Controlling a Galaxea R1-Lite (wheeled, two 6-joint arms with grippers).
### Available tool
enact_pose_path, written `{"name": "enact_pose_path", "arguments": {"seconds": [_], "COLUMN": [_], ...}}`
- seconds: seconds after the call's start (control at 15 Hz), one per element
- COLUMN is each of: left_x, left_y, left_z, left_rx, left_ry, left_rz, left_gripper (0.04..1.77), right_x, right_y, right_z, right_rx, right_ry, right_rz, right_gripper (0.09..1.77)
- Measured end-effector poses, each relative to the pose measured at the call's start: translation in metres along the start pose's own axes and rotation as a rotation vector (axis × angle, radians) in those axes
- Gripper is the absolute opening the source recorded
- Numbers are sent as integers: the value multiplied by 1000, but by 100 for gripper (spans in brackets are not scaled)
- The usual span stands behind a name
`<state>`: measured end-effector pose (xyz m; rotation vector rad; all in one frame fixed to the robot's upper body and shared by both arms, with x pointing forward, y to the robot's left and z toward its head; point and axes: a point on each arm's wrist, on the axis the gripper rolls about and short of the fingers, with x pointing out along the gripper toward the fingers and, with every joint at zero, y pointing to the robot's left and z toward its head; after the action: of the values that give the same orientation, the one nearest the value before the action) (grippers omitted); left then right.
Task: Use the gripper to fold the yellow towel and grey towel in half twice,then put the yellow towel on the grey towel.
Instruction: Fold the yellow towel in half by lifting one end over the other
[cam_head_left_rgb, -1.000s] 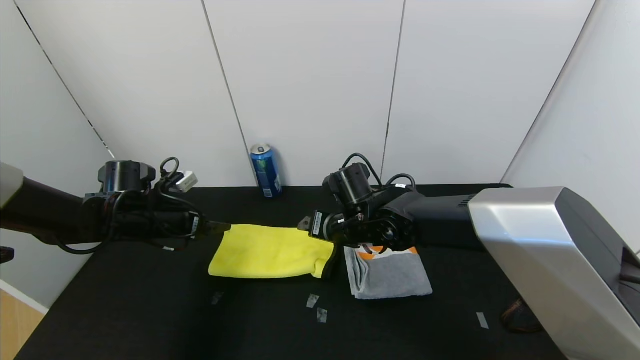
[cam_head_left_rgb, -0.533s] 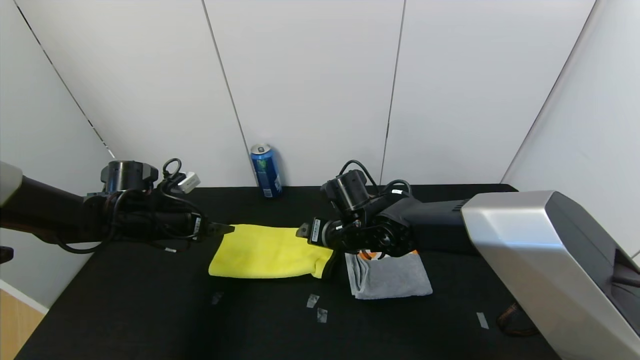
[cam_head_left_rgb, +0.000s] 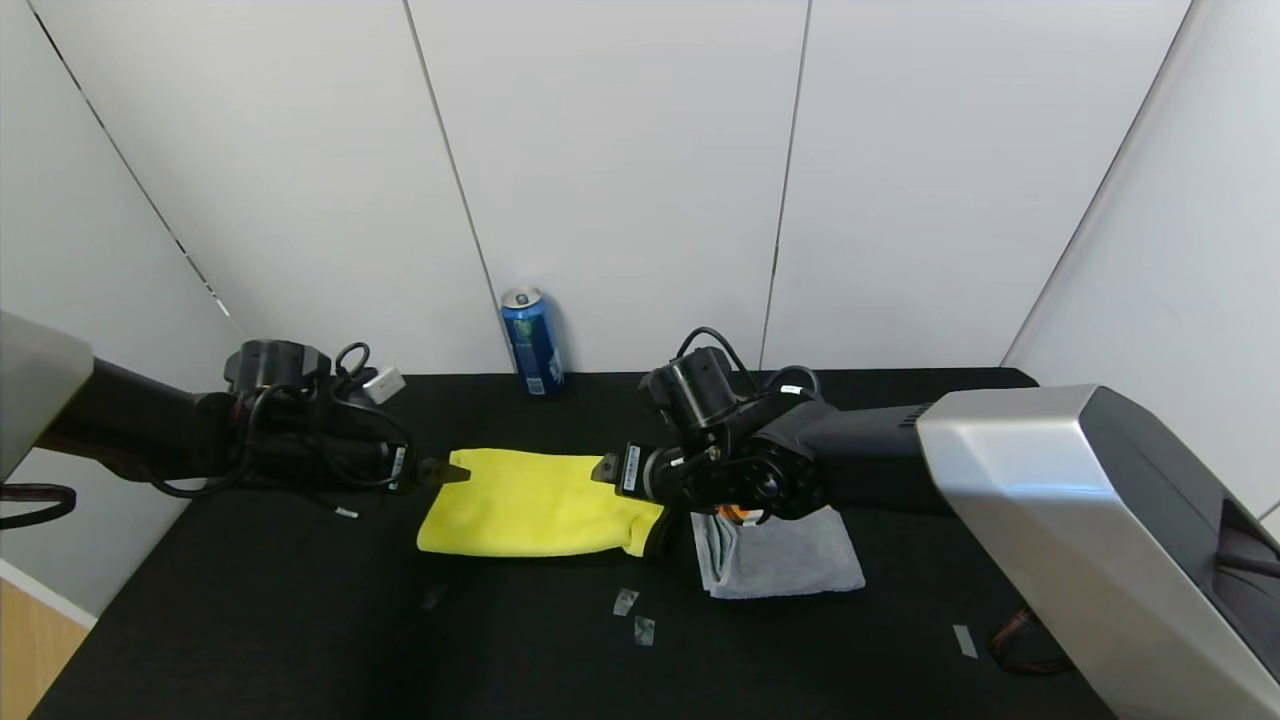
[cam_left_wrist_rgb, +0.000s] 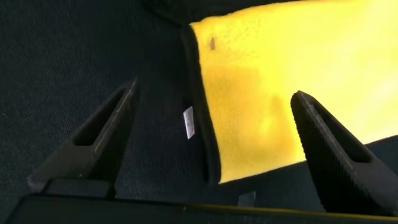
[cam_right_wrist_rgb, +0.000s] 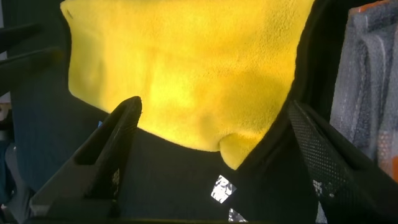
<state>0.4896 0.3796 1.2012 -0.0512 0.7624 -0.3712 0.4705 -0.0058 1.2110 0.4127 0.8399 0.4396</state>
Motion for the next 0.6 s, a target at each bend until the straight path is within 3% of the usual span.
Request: {"name": "enact_pose_path", "arguments": {"seconds": [0.6], "left_x": [20], "left_y": [1], "left_z": [-18], "left_rx": [-42], "left_ry": [72], "left_rz": [-24], "left_gripper": [171], "right_x": [1], "right_y": [-1], "right_z": [-1], "right_rx": [-1], "right_ry": [4], "right_rz": [-4], "right_gripper": [170]}}
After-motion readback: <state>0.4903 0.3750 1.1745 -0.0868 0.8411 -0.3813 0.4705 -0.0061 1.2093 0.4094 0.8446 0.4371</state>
